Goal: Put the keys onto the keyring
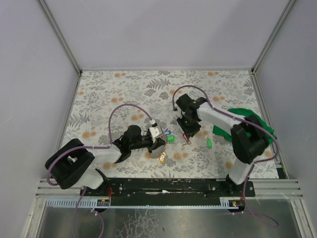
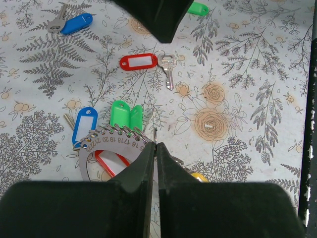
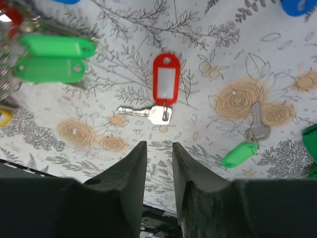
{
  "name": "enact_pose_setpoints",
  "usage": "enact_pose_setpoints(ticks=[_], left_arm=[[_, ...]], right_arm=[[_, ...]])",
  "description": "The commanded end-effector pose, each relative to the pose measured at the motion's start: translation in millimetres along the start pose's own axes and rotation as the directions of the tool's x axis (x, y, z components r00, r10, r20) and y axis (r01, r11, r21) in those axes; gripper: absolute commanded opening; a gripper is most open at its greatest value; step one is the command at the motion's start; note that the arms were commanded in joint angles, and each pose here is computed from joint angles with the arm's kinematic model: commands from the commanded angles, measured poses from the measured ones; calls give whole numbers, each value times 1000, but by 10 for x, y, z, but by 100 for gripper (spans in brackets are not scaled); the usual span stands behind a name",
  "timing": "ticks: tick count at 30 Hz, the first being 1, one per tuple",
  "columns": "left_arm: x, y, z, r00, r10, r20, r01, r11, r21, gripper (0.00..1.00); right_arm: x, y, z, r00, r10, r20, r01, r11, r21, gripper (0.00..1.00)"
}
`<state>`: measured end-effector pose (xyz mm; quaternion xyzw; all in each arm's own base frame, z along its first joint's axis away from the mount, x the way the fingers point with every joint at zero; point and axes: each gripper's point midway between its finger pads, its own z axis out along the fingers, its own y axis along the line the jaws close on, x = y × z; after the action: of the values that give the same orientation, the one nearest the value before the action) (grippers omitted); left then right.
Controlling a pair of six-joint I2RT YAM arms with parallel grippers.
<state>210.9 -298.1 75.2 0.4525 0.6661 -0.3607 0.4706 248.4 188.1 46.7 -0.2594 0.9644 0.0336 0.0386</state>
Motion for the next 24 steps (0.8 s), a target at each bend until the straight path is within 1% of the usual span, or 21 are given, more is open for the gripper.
enact_pose_setpoints(ticks=[1, 4, 6, 8, 12, 13, 16, 19, 24], left_arm=[[-273, 45, 47, 996, 55, 71, -54, 998, -14, 0], [-275, 40, 49, 996, 53, 74, -53, 999, -13, 0], [-287, 39, 49, 996, 53, 78, -52, 999, -13, 0], [-287, 44, 47, 995, 52, 80, -51, 999, -15, 0], [-292, 40, 47, 995, 52, 84, -51, 999, -15, 0], [-285, 43, 46, 995, 50, 83, -49, 999, -16, 0], [-293, 44, 44, 995, 49, 86, -47, 999, -18, 0], [-304, 45, 43, 995, 48, 90, -47, 999, -19, 0], [-311, 51, 43, 994, 47, 94, -45, 999, -22, 0]], right_arm=[[-133, 75, -245, 971, 18, 239, -12, 1000, -26, 35], [-155, 81, -294, 926, 44, 374, -30, 999, -43, 37], [-187, 127, -312, 885, 48, 464, -18, 997, -70, 37], [-261, 187, -341, 831, 42, 555, 12, 996, -93, 37], [-282, 183, -289, 741, 45, 669, 16, 996, -84, 40], [-302, 200, -310, 707, 30, 706, 33, 997, -75, 40], [-250, 220, -246, 634, 26, 773, 41, 997, -67, 41], [-230, 213, -283, 551, 10, 835, 37, 999, -36, 42], [-135, 94, -307, 451, 6, 892, -18, 1000, 2, 40]])
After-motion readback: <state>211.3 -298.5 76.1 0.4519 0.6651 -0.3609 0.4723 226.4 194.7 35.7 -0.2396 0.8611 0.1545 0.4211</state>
